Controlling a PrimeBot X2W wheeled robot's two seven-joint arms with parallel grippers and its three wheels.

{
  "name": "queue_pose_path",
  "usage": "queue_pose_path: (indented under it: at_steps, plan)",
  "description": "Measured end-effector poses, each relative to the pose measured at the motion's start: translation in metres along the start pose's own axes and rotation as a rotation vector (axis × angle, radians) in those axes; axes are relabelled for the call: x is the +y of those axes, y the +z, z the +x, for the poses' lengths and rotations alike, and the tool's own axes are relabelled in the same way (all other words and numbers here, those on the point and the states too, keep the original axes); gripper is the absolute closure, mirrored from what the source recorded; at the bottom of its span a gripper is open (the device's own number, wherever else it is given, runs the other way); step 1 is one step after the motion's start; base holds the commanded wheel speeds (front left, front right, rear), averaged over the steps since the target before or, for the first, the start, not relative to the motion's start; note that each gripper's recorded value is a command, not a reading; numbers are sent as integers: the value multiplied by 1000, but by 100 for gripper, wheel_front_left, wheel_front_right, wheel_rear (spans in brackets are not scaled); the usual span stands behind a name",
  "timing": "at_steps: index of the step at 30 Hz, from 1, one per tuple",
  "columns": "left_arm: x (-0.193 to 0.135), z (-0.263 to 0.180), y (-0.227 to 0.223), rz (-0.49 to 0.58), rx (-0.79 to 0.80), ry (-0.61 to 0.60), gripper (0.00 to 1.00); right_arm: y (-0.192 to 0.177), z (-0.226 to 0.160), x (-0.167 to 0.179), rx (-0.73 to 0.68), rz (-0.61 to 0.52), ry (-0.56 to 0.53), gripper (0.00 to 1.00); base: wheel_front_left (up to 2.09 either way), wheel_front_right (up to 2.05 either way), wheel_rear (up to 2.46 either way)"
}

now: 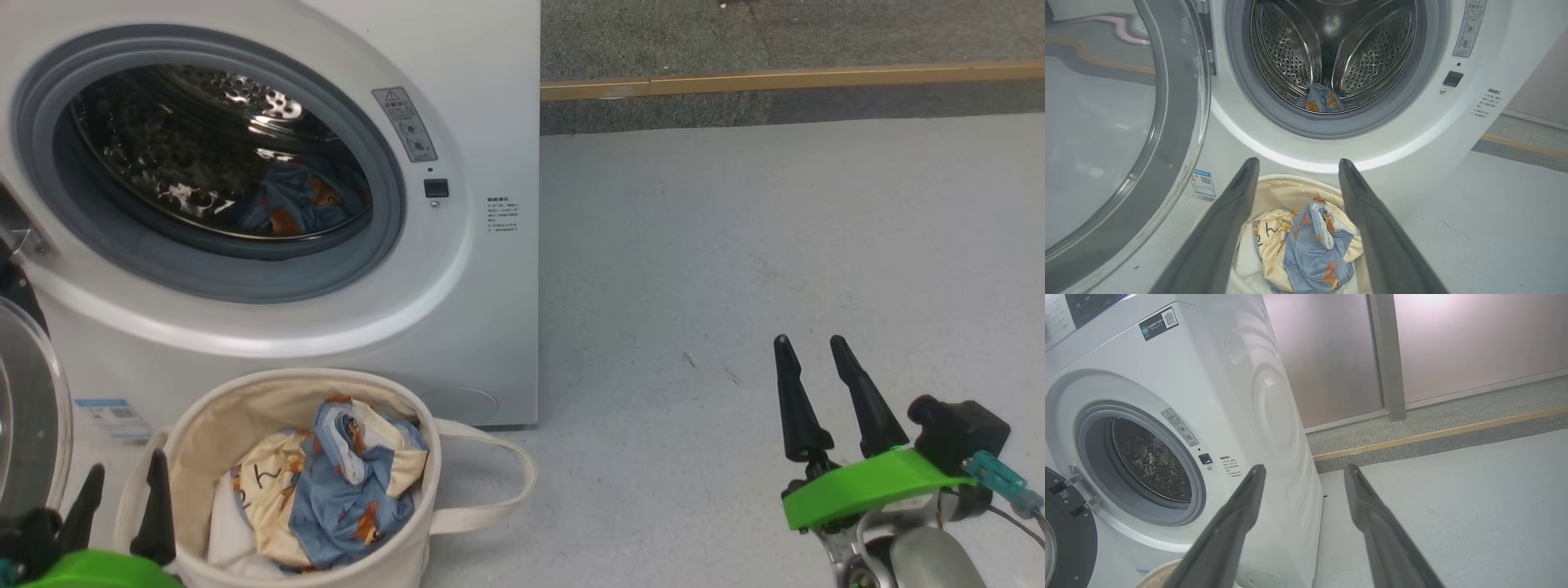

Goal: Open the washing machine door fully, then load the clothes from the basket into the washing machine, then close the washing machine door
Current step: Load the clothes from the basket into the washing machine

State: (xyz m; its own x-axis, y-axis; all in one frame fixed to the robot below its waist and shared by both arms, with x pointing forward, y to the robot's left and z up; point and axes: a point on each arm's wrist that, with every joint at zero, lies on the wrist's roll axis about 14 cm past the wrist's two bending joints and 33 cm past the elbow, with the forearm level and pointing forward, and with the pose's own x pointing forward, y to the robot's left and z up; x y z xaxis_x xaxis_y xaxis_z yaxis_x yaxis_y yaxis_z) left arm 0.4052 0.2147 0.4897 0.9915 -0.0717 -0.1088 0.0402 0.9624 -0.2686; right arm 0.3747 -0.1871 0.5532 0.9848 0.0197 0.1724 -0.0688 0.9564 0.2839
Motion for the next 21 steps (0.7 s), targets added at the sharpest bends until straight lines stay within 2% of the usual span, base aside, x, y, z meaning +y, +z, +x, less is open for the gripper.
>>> queue_pose_path:
  at_steps: [11, 21]
  plan:
    - [-13, -15, -3, 89, -11, -44, 0, 6, 1, 4, -17, 4, 11, 0, 0, 0, 0]
    - [-27, -21, -1, 113, -17, -79, 0, 6, 2, 4, -17, 5, 13, 0, 0, 0, 0]
